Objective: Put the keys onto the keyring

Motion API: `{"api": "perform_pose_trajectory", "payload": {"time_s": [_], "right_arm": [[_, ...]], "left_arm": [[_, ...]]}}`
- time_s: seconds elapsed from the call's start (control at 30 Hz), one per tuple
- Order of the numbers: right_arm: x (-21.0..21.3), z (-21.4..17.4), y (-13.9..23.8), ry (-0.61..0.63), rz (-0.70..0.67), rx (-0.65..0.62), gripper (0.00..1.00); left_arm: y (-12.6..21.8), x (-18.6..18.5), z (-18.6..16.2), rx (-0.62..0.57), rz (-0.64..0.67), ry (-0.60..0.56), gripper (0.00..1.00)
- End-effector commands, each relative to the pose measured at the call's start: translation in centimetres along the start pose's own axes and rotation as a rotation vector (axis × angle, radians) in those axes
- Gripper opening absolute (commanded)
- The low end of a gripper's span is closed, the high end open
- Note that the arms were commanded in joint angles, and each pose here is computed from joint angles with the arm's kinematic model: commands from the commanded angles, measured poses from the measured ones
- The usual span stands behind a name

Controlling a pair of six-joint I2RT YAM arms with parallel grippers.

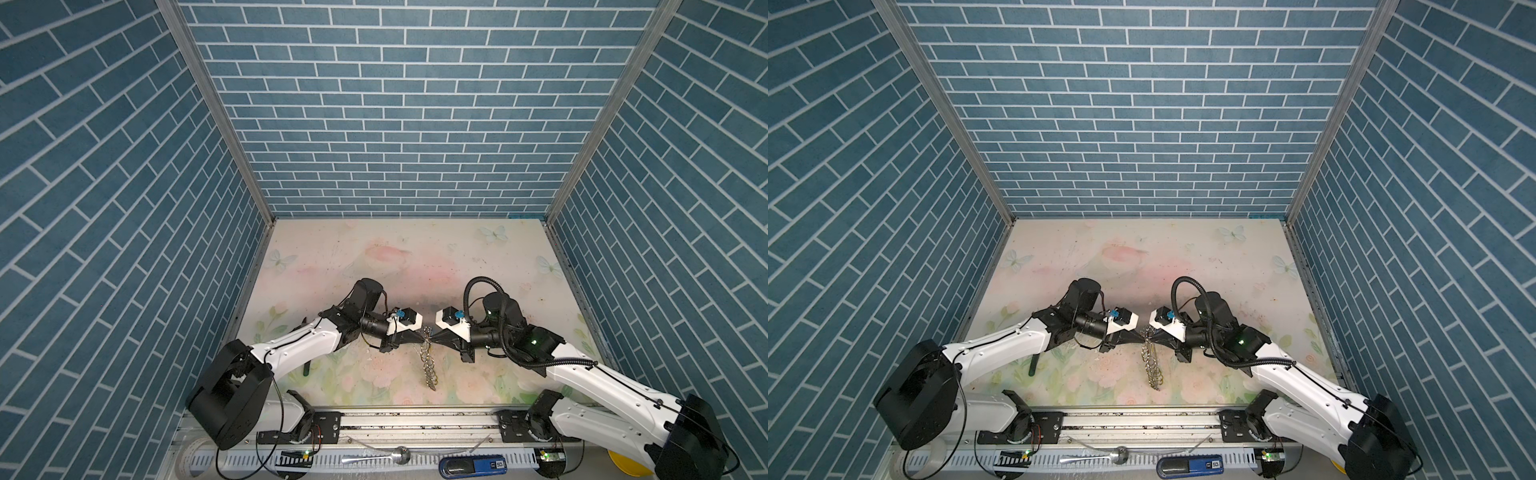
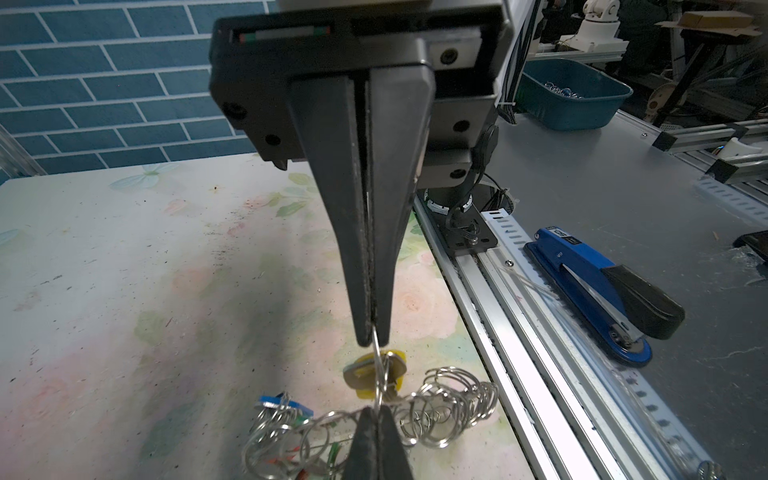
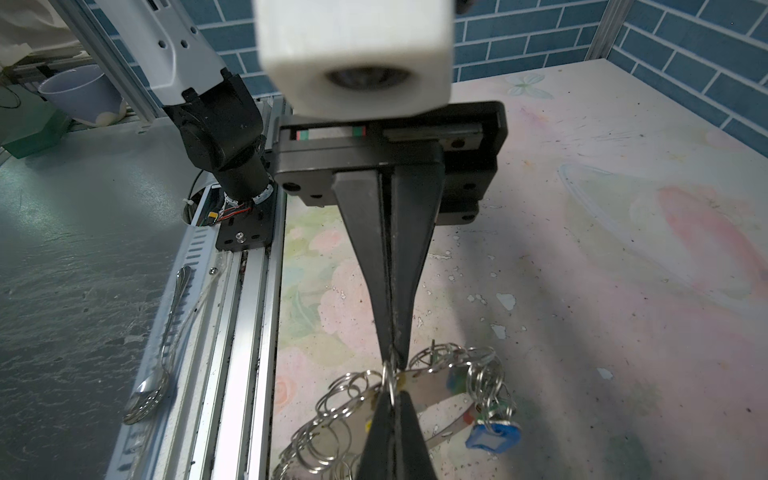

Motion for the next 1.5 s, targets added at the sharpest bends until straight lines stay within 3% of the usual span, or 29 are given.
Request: {"api": "perform_pose_trajectory", "payload": {"time_s": [0.0, 0.43, 0.9, 1.27, 1.47], "right_arm": [[0.3, 0.1, 0.2, 0.094, -0.032, 0.025, 0.00], [1.5, -0.2, -0.3, 0.174, -0.034, 0.047, 0.00], [1.1, 0.5, -1.2, 0.168, -0.041, 0.094, 0.00], [1.0, 1.9, -0.1, 0.155, -0.113, 0.031, 0.00], [0.9, 1.9, -0.3, 0.133, -0.101, 0.056, 0.00]], "left_arm": [[-0.2, 0.2, -0.8, 0.044, 0.002, 0.067, 0.00], [-0.2, 0.2, -1.0, 0.055, 0.007, 0.097, 0.00], [0.0, 0.1, -0.5, 0.042, 0.017, 0.098, 0.00], [0.1, 0.1, -0.4, 0.039, 0.019, 0.099, 0.00], [0.2, -0.1, -0.1, 0.032, 0.019, 0.090, 0.00]]}}
Point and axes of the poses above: each gripper's point midway between its finger pads, its own y axis back along the fingers, its own x axis along the line the jaws close on, z = x × y, the point moved 10 cm from there along y, back along the fingers, and after that the axes turned 5 degrees about y, right-handed, at the moved point
